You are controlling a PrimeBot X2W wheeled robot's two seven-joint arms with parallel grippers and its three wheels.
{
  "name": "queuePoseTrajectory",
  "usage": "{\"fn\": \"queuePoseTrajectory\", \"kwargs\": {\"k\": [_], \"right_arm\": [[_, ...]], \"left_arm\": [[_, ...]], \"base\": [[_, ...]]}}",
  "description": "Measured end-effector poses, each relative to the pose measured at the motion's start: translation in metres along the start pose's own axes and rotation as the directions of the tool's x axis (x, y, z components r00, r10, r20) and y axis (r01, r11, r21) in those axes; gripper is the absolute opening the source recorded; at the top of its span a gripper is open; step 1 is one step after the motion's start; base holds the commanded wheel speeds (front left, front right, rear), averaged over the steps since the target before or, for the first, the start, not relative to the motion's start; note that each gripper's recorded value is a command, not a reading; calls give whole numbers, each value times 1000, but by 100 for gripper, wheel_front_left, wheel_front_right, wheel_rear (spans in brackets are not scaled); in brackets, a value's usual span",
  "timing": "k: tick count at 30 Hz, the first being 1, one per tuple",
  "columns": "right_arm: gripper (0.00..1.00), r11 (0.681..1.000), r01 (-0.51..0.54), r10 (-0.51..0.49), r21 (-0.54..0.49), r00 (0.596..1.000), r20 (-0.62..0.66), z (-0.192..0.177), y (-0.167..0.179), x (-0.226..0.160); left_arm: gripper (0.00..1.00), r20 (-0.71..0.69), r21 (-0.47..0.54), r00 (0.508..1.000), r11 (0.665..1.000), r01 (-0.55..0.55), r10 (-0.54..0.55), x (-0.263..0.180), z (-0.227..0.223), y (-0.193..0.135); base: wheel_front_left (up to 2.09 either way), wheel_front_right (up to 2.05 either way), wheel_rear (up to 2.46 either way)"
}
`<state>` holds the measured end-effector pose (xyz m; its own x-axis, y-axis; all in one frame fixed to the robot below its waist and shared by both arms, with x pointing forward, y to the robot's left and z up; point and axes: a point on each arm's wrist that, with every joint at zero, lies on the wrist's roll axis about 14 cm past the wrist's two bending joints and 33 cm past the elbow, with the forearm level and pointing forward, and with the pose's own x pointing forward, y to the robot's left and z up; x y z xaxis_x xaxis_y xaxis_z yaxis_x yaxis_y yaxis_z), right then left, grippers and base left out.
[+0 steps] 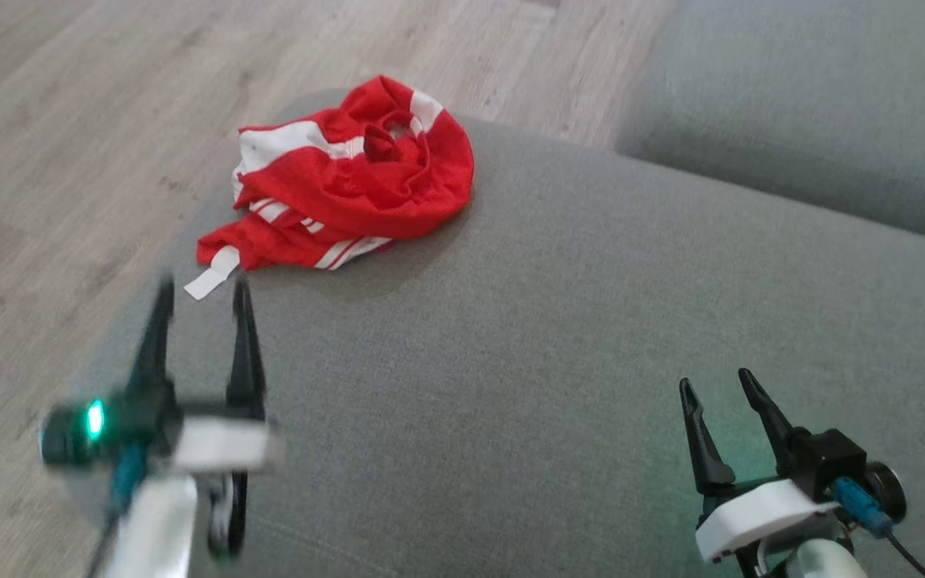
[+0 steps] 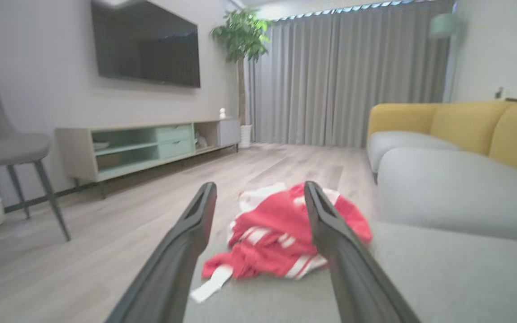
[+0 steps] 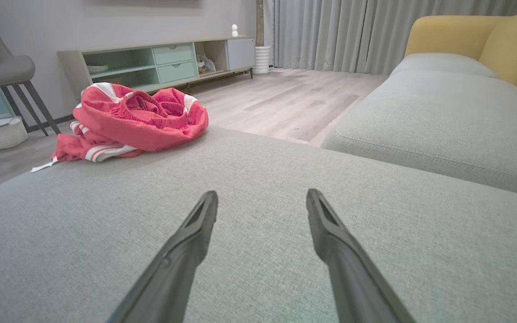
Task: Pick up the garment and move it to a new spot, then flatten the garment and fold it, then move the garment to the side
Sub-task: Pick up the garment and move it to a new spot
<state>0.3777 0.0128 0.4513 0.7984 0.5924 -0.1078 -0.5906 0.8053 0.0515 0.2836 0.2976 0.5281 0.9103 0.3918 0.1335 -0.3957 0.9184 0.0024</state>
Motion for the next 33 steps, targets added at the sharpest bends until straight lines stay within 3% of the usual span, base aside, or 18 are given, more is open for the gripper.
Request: {"fn": "queuePoseTrajectory", "kwargs": {"k": [5,10,14,17,24,25,26,27,33], "right_arm": [[100,1000,-2,1,-28,999,-37,-16,-8,9],[100,998,-4,3,-62,1000,-14,-14,-21,38],[100,997,6,-8,-83,1000,-24,-25,-38,54],[100,996,27,-32,-88,998,-53,-41,-56,58],[100,992,97,-104,-83,991,-80,-64,-92,55],[100,991,103,-109,-82,991,-81,-65,-94,55],[100,991,107,-114,-80,990,-81,-66,-96,54],[100,991,111,-118,-79,990,-81,-66,-98,55],[100,990,115,-121,-85,990,-71,-60,-98,55]], "left_arm": [[100,152,36,983,995,98,-102,68,58,-22],[100,87,147,982,977,153,-167,141,60,-44],[100,-93,233,989,963,138,-119,192,27,-48],[100,-267,303,962,943,133,-50,215,-13,-40],[100,-608,283,792,948,149,57,207,-125,-33],[93,-632,274,773,949,152,58,202,-135,-34],[19,-649,269,758,950,157,59,199,-144,-35],[0,-657,263,752,951,161,54,197,-149,-37],[0,-565,261,825,952,161,15,212,-126,-41]], "base": [[0,0,0],[0,0,0],[0,0,0],[0,0,0],[0,0,0],[0,0,0],[0,0,0],[0,0,0],[0,0,0]]}}
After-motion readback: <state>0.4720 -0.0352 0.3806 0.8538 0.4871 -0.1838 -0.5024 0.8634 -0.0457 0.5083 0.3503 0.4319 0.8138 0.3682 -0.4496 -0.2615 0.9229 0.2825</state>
